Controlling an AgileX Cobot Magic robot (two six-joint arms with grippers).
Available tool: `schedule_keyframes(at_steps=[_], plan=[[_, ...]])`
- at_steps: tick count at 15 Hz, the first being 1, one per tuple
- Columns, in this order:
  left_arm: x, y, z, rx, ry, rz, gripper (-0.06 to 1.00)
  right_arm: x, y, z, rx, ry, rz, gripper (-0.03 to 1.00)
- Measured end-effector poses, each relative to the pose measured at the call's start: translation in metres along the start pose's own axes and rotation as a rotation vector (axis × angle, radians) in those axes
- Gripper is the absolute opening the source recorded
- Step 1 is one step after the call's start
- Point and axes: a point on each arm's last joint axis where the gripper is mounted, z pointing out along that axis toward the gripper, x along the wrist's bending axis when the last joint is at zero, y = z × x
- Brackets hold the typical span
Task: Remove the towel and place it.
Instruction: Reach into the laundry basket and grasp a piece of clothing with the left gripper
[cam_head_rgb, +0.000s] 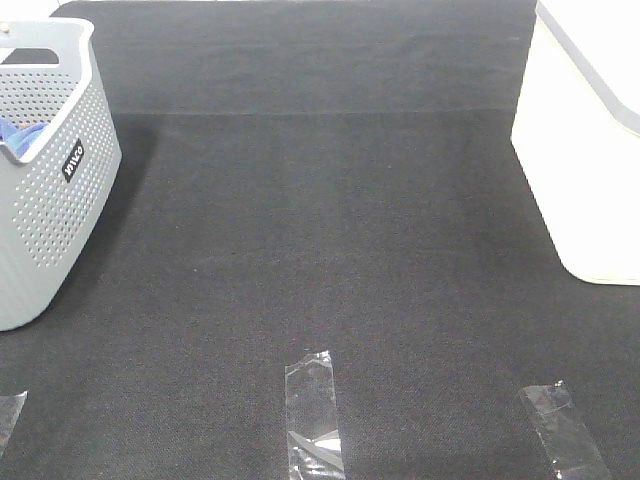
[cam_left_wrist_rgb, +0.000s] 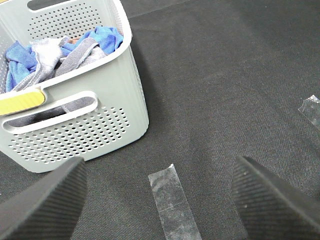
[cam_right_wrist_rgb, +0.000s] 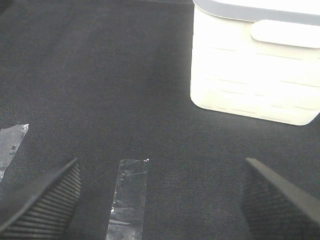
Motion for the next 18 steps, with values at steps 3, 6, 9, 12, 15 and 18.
schedule_keyframes(at_steps=[3, 6, 9, 12, 15, 18], plan=[[0.0, 0.0, 0.0, 0.0, 0.0, 0.0, 0.76, 0.0, 0.0, 0.0, 0.0, 0.0, 0.0, 0.8], [0.0, 0.0, 0.0, 0.0, 0.0, 0.0, 0.76, 0.0, 0.0, 0.0, 0.0, 0.0, 0.0, 0.8], [0.0, 0.0, 0.0, 0.0, 0.0, 0.0, 0.76, 0.0, 0.0, 0.0, 0.0, 0.0, 0.0, 0.8], [0.0, 0.0, 0.0, 0.0, 0.0, 0.0, 0.76, 0.0, 0.0, 0.0, 0.0, 0.0, 0.0, 0.8], [0.0, 0.0, 0.0, 0.0, 0.0, 0.0, 0.76, 0.0, 0.0, 0.0, 0.0, 0.0, 0.0, 0.8], [0.0, 0.0, 0.0, 0.0, 0.0, 0.0, 0.76, 0.0, 0.0, 0.0, 0.0, 0.0, 0.0, 0.8]])
